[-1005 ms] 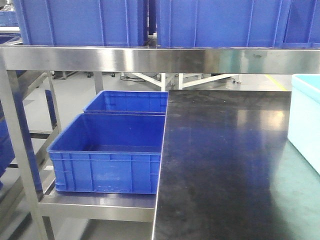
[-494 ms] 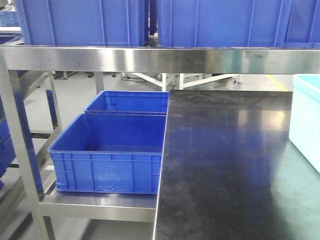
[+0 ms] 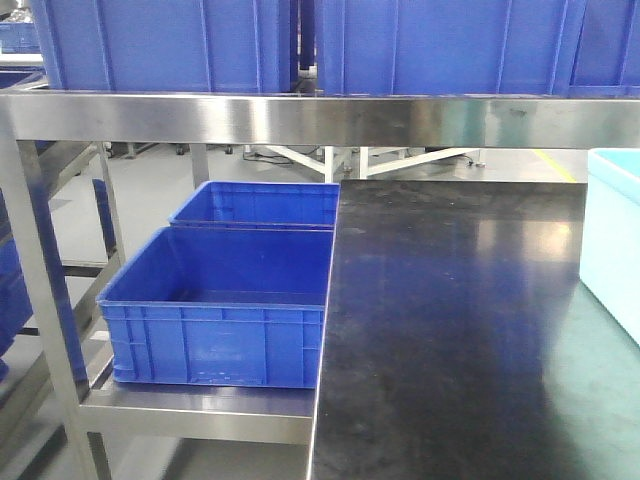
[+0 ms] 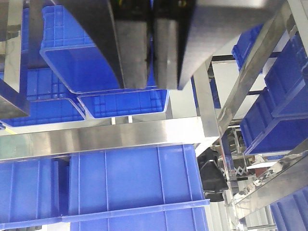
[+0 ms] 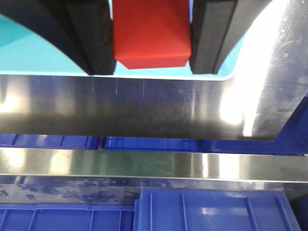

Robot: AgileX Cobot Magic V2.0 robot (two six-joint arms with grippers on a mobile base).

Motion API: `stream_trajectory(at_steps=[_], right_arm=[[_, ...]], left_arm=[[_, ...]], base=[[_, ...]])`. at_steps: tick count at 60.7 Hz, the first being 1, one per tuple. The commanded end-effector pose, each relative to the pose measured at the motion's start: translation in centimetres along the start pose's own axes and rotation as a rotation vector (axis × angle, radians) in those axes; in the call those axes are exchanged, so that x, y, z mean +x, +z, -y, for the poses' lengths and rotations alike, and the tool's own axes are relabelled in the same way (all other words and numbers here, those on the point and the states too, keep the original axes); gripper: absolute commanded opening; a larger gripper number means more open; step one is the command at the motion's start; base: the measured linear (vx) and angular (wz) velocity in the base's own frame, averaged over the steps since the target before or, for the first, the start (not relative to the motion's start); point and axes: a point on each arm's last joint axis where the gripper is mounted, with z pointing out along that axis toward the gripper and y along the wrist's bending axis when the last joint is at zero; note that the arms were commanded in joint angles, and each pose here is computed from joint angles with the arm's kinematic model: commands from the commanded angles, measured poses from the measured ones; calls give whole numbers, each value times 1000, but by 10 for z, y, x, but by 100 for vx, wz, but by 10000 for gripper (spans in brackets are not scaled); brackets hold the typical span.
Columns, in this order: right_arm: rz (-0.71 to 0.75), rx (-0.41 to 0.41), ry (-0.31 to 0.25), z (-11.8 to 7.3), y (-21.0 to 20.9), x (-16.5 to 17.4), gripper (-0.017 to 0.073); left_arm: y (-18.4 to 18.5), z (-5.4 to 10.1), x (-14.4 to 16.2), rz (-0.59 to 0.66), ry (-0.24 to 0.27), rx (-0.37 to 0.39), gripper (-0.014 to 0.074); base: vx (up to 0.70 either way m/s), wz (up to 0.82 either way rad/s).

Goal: Pick red cube and place on left shelf
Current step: 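Lift the red cube out of the light-blue bin with the right gripper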

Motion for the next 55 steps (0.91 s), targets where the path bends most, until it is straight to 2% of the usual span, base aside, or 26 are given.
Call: stream_trajectory(at_steps=[1, 55], right_arm=[[113, -11, -7, -1, -3, -17, 50], [113, -11, -7, -1, -3, -17, 50]], left_arm=[[1, 0, 0, 53, -1, -4, 106], [1, 0, 0, 53, -1, -4, 106]], base=[[0, 0], [0, 0]])
